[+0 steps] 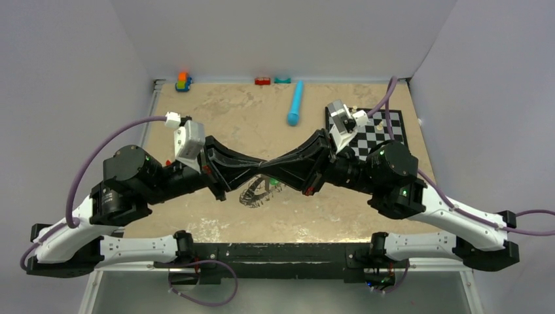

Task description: Remove the keys from the keyring

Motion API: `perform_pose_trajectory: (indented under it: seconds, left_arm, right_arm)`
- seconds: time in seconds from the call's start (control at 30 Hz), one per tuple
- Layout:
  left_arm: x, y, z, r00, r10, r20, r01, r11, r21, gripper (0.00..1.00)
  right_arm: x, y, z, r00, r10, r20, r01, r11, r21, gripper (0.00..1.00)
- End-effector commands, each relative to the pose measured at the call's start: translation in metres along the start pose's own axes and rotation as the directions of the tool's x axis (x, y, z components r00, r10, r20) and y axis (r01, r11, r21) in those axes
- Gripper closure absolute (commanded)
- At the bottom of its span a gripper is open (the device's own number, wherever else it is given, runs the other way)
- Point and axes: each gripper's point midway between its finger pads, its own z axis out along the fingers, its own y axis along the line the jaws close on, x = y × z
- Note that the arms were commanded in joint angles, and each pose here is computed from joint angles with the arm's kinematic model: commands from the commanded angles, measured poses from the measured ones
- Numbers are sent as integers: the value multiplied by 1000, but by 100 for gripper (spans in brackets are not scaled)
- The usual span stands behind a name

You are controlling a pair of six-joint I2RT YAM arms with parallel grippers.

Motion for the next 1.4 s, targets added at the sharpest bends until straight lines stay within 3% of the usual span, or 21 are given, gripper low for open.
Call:
perform_pose_trajectory:
  seconds: [0.0,0.37,0.6,0.77,1.0,1.37]
  left_arm:
    - [9,12,9,1000,14,-28,-15,998,-56,100]
    - [10,15,3,999,12,-32,-15,997,-76,100]
    - [13,15,7,999,11,-43,-14,997,-75,100]
    - [15,18,7,999,9,-53,-14,996,-88,100]
    - [16,22,6,997,-8,-80,-2,993,-120,100]
    - [17,30,2,988,-50,-144,21,981,-195,100]
  right_arm:
    - [18,29,-1,997,55,-62,-64,986,-153,100]
    - [-13,27,-38,1000,16,13,-15,999,-47,100]
    - [-6,13,-41,999,32,2,-32,999,21,99]
    - [-8,-6,-38,1000,22,-4,-21,991,135,84]
    - [-3,-40,-42,998,-3,-68,25,944,329,79]
    - [-30,-14,-52,995,-82,-50,92,965,247,72]
